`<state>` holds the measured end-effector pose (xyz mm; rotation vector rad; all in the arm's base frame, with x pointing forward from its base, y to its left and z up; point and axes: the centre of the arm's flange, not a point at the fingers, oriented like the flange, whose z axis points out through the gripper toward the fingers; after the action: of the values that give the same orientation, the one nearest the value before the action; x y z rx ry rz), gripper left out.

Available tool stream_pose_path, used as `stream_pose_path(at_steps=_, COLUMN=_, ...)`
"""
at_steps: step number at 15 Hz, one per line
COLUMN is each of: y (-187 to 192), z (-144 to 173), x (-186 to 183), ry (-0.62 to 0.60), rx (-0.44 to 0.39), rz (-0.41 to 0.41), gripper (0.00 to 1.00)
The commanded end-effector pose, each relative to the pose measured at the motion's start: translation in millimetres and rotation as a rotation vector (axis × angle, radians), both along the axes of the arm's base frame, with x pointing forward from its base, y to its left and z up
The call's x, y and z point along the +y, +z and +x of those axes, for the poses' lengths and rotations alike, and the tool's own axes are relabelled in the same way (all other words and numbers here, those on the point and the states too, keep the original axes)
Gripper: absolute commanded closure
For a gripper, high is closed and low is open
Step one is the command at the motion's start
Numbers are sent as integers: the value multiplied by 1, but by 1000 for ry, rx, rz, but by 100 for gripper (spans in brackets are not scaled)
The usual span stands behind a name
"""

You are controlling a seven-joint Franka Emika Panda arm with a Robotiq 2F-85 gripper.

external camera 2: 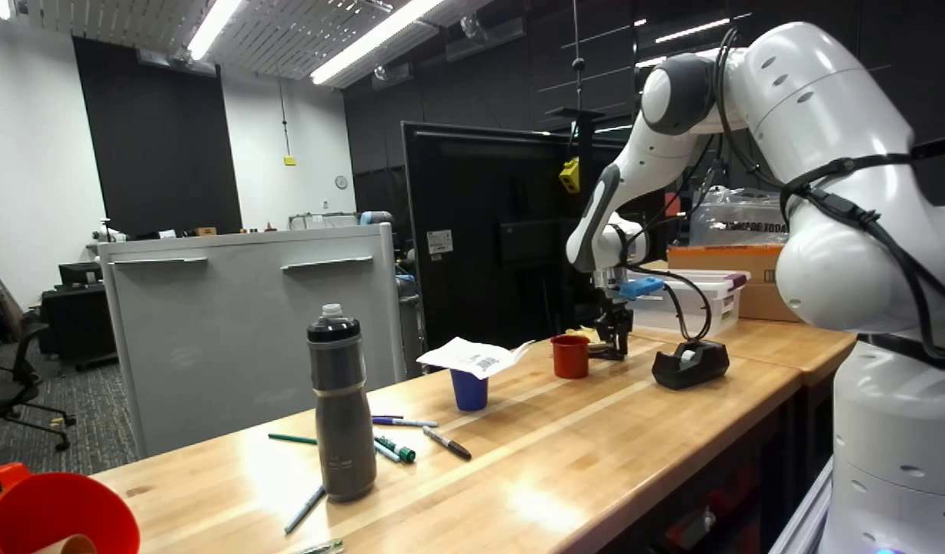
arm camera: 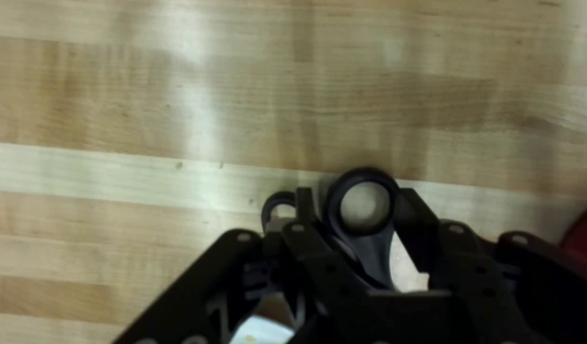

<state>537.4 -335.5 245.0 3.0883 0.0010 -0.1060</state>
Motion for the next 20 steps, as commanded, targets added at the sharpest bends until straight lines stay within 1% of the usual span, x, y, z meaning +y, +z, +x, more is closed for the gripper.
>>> stream_pose_path(at_steps=1, y=4, z=-15, x=15, ry=150, rx=30, rz=-79, gripper=53)
stream_pose_path(at_steps=3, y=3, z=-16, x=18, ry=200, rx=39, rz=-108, gripper=50)
stream_pose_path(at_steps=7, y=2, z=-18, x=21, ry=279, rx=44, rz=-146, gripper=51)
stream_pose_path(at_steps=9, y=2, z=-20, x=23, ry=315, rx=46, rz=-157, gripper=54)
stream_pose_path(at_steps=14, y=4, z=-24, x=26, ry=388, rx=49, rz=-159, gripper=62)
stream_pose_path(at_steps=16, y=4, z=-24, x=28, ry=422, rx=56, rz=-152, gripper=62)
stream_pose_path(at_steps=20, y=4, z=-24, x=33, ry=478, rx=62, rz=-141, gripper=58)
